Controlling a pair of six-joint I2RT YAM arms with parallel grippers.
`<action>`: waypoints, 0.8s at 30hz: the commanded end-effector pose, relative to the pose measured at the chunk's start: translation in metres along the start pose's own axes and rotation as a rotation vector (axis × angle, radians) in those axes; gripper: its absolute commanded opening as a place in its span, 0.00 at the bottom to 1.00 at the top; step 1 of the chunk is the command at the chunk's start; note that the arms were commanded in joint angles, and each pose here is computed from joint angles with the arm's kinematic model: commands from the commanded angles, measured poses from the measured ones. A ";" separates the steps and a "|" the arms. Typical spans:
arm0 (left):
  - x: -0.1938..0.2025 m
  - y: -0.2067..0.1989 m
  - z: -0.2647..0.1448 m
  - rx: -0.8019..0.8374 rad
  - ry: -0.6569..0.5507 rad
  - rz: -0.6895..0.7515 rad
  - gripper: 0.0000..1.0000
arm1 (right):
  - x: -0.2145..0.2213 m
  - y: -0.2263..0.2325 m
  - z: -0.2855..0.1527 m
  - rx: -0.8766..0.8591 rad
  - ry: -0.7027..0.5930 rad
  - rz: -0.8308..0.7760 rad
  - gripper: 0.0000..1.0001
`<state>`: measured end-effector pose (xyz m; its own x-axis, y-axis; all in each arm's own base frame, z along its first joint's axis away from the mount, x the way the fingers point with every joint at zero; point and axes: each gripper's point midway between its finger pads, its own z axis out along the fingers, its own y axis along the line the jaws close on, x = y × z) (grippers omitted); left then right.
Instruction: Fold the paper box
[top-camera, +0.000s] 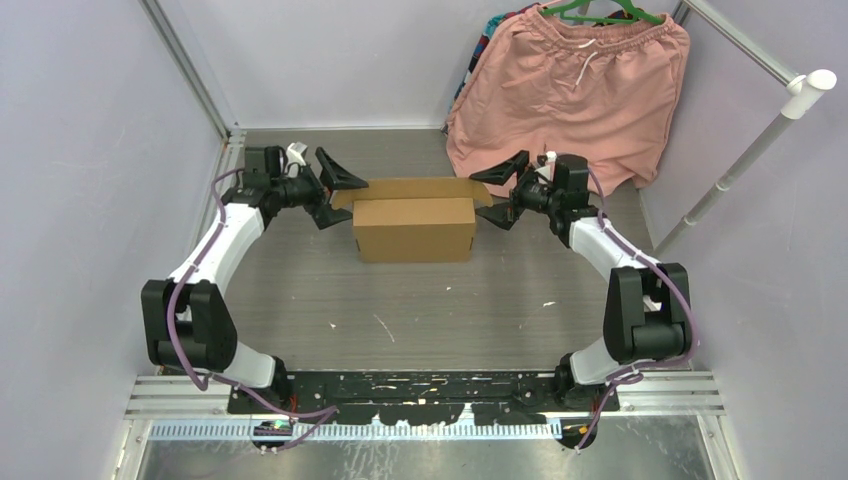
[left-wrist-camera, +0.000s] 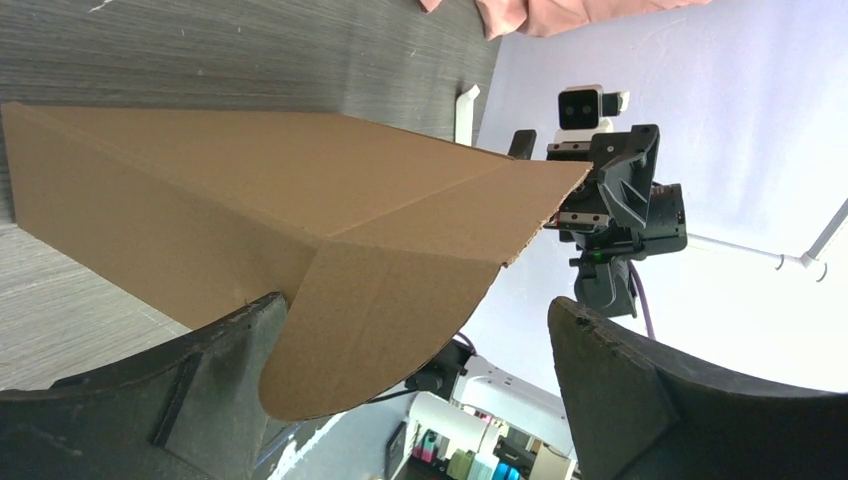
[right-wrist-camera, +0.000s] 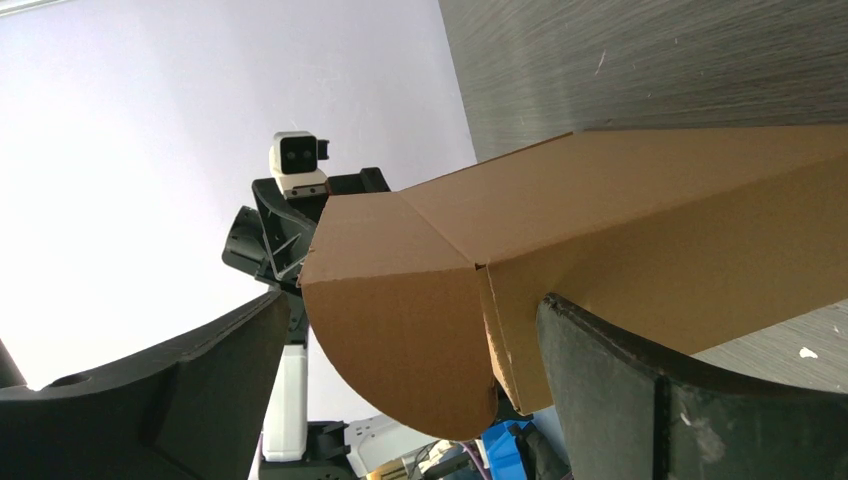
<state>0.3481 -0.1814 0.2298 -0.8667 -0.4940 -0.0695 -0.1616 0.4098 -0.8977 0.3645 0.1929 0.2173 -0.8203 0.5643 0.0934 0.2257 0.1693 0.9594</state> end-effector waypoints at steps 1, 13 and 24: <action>0.026 -0.038 0.001 0.151 0.165 0.056 1.00 | 0.029 -0.020 0.013 0.052 0.142 0.075 1.00; 0.035 -0.036 -0.008 0.163 0.162 0.095 1.00 | 0.030 -0.016 0.003 0.096 0.129 0.013 1.00; 0.036 -0.017 -0.017 0.131 0.133 0.086 1.00 | 0.033 -0.023 -0.009 0.195 0.111 -0.086 1.00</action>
<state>0.3325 -0.1835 0.2286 -0.8990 -0.4303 -0.0813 -0.1052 0.3925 -0.9137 0.3538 0.1901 0.2050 -0.8529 0.5202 0.0454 0.2354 0.3054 0.9227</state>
